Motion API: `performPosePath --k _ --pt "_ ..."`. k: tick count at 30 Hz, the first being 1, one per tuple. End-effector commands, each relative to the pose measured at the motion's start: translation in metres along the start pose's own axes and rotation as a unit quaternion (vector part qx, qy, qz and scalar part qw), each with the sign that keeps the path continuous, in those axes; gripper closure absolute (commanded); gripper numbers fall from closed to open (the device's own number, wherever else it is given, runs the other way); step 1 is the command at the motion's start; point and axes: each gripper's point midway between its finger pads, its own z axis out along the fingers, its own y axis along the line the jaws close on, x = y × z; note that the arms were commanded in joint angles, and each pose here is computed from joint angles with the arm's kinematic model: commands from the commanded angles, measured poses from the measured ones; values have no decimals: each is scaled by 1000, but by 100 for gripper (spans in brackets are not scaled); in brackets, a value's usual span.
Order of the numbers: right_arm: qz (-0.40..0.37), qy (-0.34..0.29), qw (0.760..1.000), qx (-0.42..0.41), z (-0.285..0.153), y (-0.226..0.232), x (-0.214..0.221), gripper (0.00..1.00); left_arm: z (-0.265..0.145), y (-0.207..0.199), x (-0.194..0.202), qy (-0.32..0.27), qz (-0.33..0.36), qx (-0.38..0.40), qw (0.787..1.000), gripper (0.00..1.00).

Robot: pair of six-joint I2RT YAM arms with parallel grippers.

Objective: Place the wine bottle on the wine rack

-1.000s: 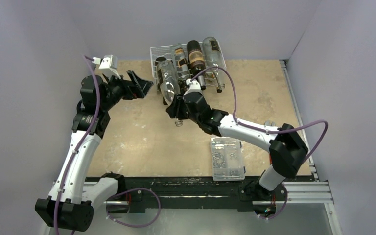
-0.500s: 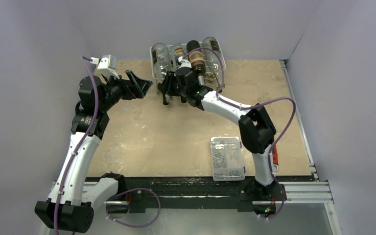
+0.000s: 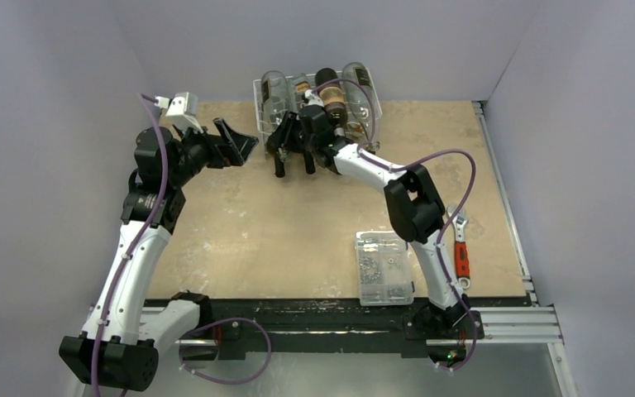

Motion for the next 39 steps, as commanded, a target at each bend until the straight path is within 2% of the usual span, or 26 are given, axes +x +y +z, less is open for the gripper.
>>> performPosePath --k 1,3,5,10,12,17,25,34,39 --pt "-5 -138 983 -123 -20 80 -100 100 -3 -6 -18 -29 12 10 999 0" --pt "-3 -135 983 -125 -15 77 -100 100 -2 -6 -18 -28 11 11 999 0" --pt "-1 -132 983 -130 -10 76 -98 93 -1 -6 -17 -26 9 11 1000 0" --pt "4 -126 982 -138 2 76 -93 58 2 -5 -15 -22 6 13 1000 0" --pt "8 -122 983 -138 4 74 -90 48 2 -5 -15 -21 5 15 1000 0" --pt "16 -107 986 -131 2 68 -81 29 1 -5 -17 -23 3 16 1000 0" --pt "21 -85 990 -111 -23 62 -68 2 3 -3 -16 -21 -1 15 1000 0" --pt "8 -50 992 -112 -72 64 -46 1 4 -2 -15 -20 -2 14 1000 0" --pt "-35 -22 994 -103 -107 62 -36 1 5 2 -14 -20 2 7 1000 0"
